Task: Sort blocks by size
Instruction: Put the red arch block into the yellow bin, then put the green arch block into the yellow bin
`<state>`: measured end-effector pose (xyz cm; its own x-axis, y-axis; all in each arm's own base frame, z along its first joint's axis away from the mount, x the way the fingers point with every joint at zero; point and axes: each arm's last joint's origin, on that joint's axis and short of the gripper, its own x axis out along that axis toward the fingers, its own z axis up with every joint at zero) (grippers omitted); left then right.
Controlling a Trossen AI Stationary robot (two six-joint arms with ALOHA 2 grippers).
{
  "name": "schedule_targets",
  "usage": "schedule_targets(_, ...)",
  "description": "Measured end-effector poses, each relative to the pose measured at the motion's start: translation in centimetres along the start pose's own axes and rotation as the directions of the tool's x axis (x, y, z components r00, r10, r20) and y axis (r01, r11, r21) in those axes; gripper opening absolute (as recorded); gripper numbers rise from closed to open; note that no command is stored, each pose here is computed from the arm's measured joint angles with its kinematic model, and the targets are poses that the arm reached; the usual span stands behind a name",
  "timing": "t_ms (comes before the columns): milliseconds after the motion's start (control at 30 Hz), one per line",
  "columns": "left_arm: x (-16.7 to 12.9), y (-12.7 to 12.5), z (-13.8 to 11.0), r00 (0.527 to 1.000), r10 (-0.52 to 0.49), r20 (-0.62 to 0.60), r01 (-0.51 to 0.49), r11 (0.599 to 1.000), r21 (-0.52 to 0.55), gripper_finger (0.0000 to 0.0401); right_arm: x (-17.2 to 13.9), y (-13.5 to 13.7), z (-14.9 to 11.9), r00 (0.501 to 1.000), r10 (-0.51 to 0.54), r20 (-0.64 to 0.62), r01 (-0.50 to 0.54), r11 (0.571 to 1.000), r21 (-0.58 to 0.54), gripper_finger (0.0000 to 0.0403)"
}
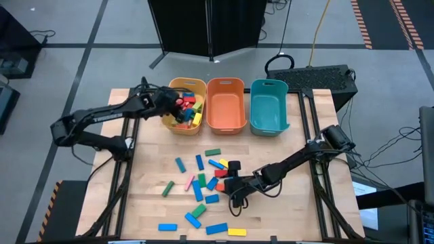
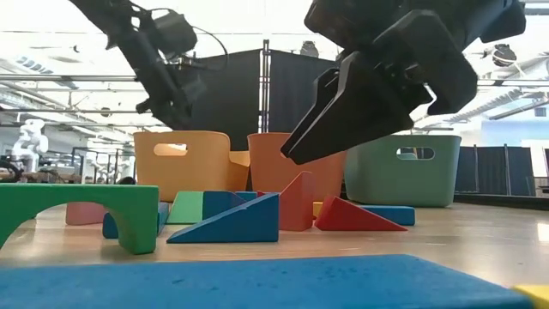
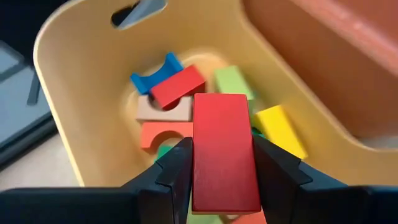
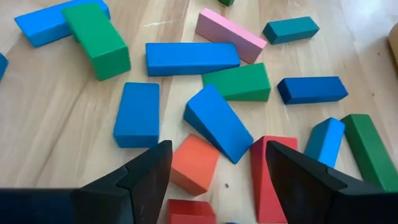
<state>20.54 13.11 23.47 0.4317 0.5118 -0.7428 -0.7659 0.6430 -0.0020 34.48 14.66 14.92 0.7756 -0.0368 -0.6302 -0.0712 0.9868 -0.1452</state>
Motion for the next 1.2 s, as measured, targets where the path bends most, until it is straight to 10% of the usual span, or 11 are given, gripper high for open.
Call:
schedule_targets(500,3.5,0.8,0.0,0.998,0.017,-0.061,-0.017,1.000,-0.005,0.0143,0.6,-1.8,0.1,0.999,-0.034,-0.009,0.033,0.996,-0.080,0.0247)
schedule_targets(833,3.5,0.8,0.0,0.998,0.017,-0.062,-0.016,1.000,0.018,0.0238,1.4,-4.3,0.3,1.000,-0.011,-0.027,0.009,0.997,-0.074,0.0247)
schedule_targets(1200,-0.5,-2.2,0.3,0.992,-0.118,-0.055,0.123,0.987,0.105,0.0244,1.8,-5.8,0.5,1.000,0.010,-0.009,-0.011,0.998,-0.063,0.0247)
